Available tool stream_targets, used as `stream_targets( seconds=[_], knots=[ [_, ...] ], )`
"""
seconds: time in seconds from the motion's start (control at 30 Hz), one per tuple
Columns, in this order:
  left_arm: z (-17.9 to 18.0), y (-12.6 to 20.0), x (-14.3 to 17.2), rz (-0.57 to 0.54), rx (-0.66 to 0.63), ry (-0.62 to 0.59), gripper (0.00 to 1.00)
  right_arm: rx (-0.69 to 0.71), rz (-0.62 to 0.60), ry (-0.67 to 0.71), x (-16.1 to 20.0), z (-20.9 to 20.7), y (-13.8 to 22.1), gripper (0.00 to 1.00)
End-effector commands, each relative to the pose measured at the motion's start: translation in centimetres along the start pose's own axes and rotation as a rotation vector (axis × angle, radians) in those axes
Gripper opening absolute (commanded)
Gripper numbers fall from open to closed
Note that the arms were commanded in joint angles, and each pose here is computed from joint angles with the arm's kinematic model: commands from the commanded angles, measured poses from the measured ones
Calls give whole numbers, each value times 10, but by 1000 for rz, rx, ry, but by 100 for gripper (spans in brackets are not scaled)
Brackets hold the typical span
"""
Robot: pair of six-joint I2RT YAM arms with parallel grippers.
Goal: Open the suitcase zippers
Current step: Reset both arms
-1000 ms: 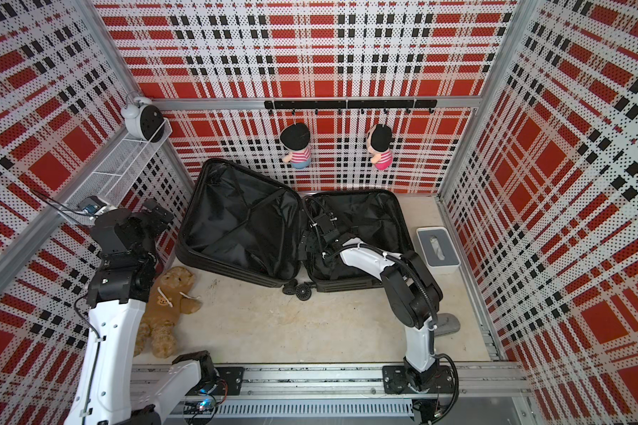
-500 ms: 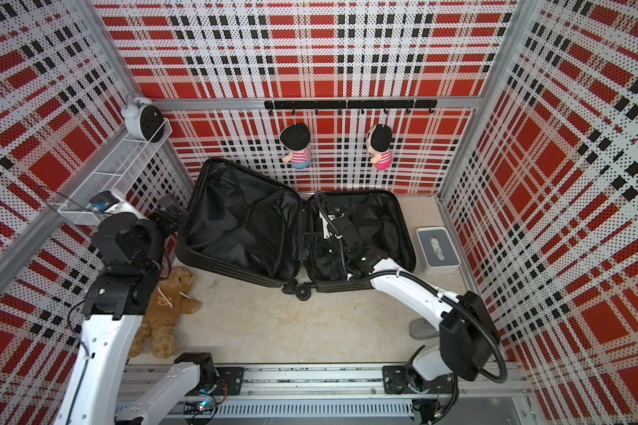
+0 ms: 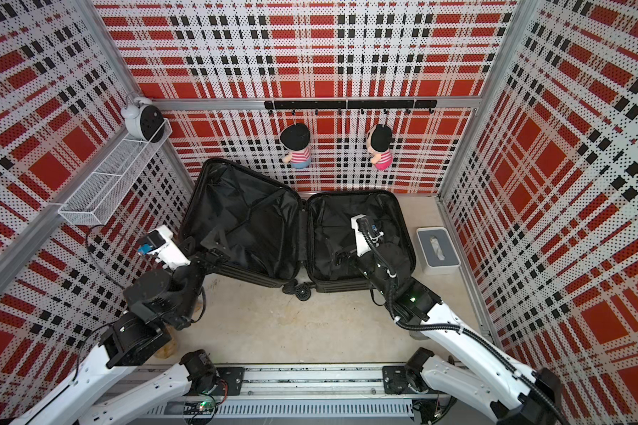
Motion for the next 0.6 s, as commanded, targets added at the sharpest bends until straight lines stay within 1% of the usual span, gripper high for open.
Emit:
stream_targets(
  seconds=[0.0, 0.1, 0.13, 0.17, 0.23, 0.27, 0.33, 0.47, 0.53, 0.57],
  knots=[
    [17, 3, 9, -58, -133, 15, 98, 141, 20, 34, 8, -27, 4, 100],
    [18, -3, 15, -70, -170, -44, 98, 190, 17, 14, 17, -48, 4, 100],
    [16, -10, 15, -65, -184, -88, 98, 221, 15, 25, 21, -56, 4, 100],
    [15, -18, 13, -60, -190, -112, 98, 245, 8, 30, 23, -64, 4, 100],
    [16, -46, 14, -16, -168, -135, 98, 289, 1, 21, 29, -84, 4, 100],
    [22, -59, 17, 8, -148, -128, 98, 305, -6, 7, 29, -93, 5, 100],
    [41, -82, 26, 29, -104, -75, 98, 357, -39, -19, 31, -117, 8, 100],
    [83, -97, 41, -4, -192, -36, 98, 450, -155, -37, 41, -158, 21, 100],
    [97, -102, 54, -21, -229, -35, 98, 489, -215, -67, 50, -181, 29, 100],
    [99, -104, 62, -29, -218, -49, 98, 508, -231, -87, 56, -191, 32, 100]
  ],
)
Point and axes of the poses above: each gripper's point midway between its finger pads, its own y axis back along the fingers, its own z axis along the line the jaws close on, x = y × z, the point moved 8 cm from there along y, back along the fingers, and after that the axes turned 8 degrees about -y, right-handed, at the moved point
